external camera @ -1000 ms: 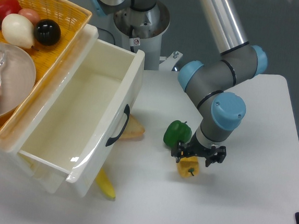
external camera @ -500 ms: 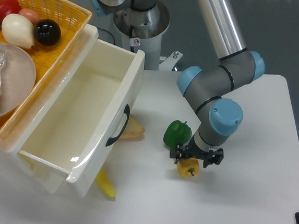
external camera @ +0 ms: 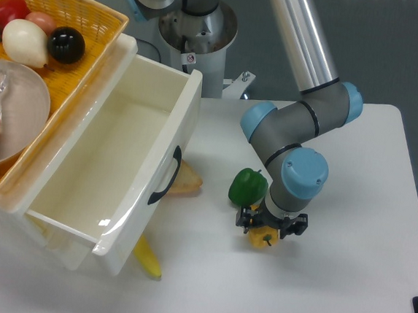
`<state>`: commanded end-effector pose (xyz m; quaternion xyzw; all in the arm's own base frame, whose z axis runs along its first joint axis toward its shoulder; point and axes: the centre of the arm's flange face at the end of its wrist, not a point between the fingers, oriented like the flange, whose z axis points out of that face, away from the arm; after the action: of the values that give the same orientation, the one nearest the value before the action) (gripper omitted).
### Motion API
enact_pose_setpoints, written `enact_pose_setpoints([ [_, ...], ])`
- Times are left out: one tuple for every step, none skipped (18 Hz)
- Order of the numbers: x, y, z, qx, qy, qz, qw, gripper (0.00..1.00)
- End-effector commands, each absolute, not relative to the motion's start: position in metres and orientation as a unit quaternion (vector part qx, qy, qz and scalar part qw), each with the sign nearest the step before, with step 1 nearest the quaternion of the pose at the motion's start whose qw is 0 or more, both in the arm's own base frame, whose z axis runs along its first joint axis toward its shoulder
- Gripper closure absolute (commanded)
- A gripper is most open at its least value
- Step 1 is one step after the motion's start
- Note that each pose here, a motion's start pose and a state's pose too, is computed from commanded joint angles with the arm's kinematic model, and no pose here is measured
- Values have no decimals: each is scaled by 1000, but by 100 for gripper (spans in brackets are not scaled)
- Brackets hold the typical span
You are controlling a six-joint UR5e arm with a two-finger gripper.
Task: Pick up the yellow pepper
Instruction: 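Lift the grasped yellow pepper up off the table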
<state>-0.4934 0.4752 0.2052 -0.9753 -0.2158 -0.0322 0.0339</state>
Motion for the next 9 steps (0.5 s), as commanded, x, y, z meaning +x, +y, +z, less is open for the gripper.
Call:
enact_pose_setpoints([
  [-495, 476, 210, -975, -216, -29, 37, 63],
  [-497, 477, 214, -975, -215, -26, 40, 66],
  [-498, 479, 217, -975, -216, -24, 42, 72],
  [-499, 479, 220, -975, -216, -21, 44, 74],
  [-499, 481, 221, -975, -218, -20, 45, 76],
  [-500, 481, 228, -974, -222, -16, 49, 78],
  [-500, 486, 236, -973, -223, -12, 55, 78],
  [-503, 489, 245, -973, -223, -6, 62, 78],
  [-506, 492, 253, -973, -222, -1, 68, 78],
])
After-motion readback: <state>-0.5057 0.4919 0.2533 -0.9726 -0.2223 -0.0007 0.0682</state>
